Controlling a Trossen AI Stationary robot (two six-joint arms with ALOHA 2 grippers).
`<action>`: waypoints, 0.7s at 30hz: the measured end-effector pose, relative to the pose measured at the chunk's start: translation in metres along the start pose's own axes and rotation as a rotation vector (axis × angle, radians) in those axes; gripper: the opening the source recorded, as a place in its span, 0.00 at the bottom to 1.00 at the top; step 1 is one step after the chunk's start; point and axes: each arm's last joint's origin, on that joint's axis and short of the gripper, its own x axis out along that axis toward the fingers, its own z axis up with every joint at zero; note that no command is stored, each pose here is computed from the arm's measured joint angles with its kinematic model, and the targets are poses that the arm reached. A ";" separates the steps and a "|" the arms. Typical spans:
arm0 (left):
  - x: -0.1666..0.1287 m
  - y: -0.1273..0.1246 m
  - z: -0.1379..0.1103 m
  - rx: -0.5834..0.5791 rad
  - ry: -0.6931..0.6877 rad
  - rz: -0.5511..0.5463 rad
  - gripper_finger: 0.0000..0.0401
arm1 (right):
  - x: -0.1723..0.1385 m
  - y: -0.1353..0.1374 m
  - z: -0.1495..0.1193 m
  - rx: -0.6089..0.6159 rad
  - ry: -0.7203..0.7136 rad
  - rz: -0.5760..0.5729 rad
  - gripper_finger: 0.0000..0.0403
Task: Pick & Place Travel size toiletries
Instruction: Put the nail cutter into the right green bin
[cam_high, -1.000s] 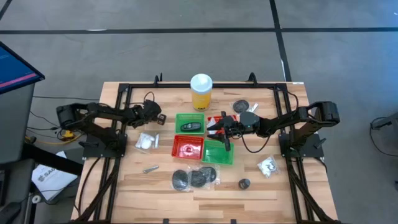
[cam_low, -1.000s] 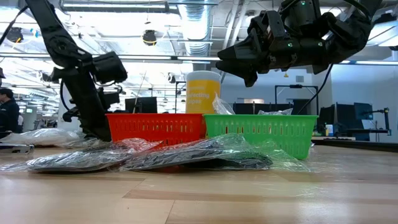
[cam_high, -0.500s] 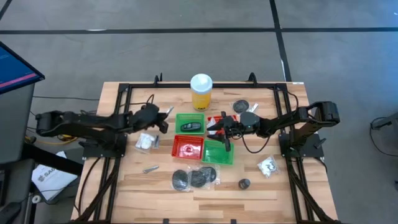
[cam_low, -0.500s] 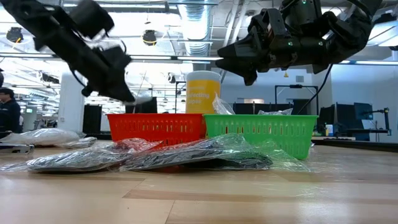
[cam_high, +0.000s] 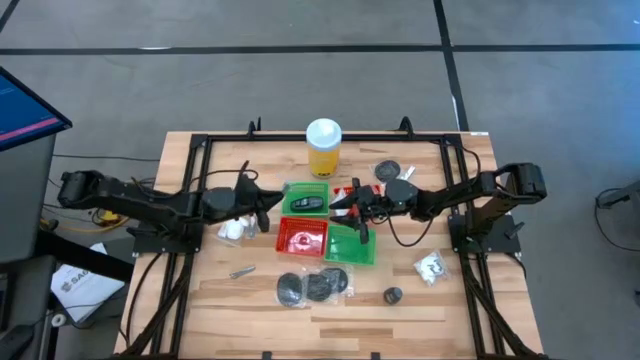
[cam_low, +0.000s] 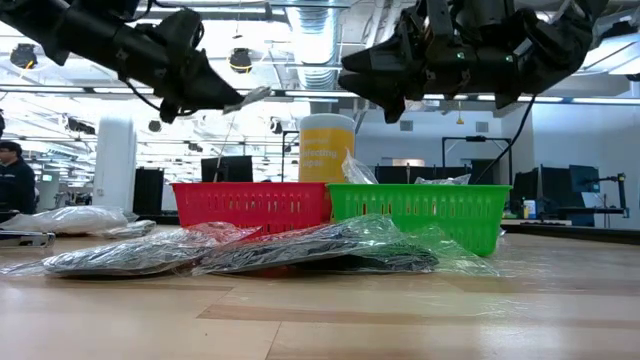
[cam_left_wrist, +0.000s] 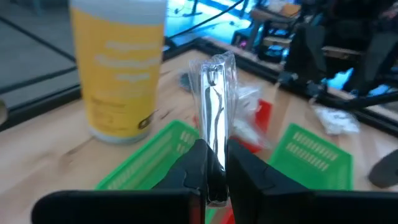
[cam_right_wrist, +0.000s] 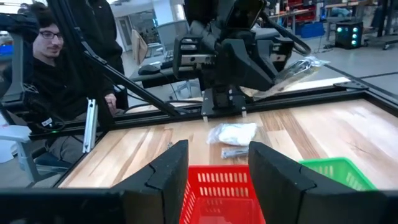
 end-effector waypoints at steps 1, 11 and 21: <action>0.001 -0.002 -0.001 0.007 -0.006 -0.011 0.07 | 0.001 0.001 0.001 -0.001 -0.002 0.005 0.39; 0.017 -0.024 -0.004 0.034 -0.110 -0.163 0.07 | 0.005 0.006 0.008 -0.010 -0.026 0.021 0.40; 0.041 -0.041 -0.002 0.052 -0.092 -0.205 0.07 | 0.006 0.006 0.009 -0.025 -0.030 0.021 0.40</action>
